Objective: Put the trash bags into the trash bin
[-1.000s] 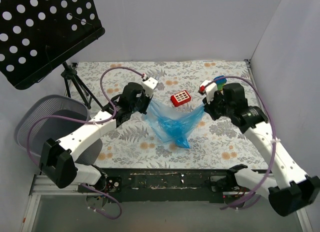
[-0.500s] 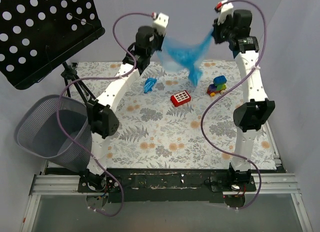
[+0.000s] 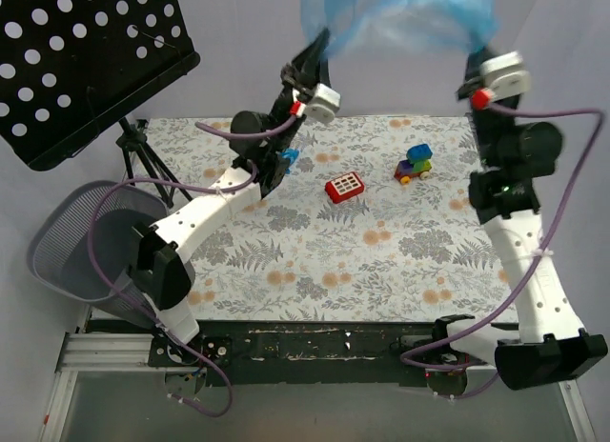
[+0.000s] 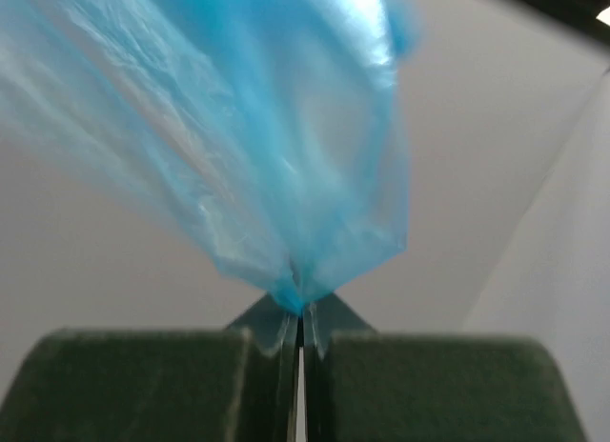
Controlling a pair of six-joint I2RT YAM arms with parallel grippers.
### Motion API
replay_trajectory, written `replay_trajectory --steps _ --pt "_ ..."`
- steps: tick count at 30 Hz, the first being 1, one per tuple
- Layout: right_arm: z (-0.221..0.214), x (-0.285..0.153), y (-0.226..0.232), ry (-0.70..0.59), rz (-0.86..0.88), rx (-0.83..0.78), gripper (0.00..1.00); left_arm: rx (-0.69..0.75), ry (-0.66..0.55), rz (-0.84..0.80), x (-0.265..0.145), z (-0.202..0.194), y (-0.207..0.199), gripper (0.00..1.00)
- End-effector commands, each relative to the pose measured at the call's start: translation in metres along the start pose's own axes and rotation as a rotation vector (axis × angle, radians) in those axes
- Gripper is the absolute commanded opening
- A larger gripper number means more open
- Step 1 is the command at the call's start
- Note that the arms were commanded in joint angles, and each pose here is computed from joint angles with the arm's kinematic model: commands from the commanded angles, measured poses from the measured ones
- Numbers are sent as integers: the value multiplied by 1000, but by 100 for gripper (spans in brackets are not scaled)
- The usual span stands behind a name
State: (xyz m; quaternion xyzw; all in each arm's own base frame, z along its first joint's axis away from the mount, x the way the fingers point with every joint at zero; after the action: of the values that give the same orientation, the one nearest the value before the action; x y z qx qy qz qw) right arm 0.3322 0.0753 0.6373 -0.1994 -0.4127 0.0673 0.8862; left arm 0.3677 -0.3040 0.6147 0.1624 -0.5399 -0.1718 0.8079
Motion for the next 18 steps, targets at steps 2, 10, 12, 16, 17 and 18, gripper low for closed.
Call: replay_trajectory --steps 2,10,12,16,17,18 --pt "-229 -264 197 944 718 93 1 4 711 -760 -275 -150 -179 0" --pt "-114 -338 192 818 787 208 1 -428 612 -781 -307 -1 -144 0" --pt "-122 -339 191 876 784 193 1 -484 756 -758 -303 -13 -146 0" --pt "-127 -325 192 889 747 199 1 -586 997 -628 -304 -32 -145 0" --pt "-129 -320 190 891 716 200 1 -589 1031 -595 -304 -37 -145 0" --pt "-133 -315 190 892 700 195 1 -583 1072 -569 -304 -44 -145 0"
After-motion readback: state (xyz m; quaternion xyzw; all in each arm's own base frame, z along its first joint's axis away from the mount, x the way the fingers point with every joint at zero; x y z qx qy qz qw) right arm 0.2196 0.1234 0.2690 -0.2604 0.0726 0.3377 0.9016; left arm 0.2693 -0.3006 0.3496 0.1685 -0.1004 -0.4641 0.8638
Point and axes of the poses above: each gripper's point midway between its finger pads, its own x axis out along the fingers, its own y axis along the line the jaws close on, z = x × y, the point moved 2 cm from there along -x, back along the fingers, and after that the axes turned 2 degrees about -x, right-handed, at the moved point
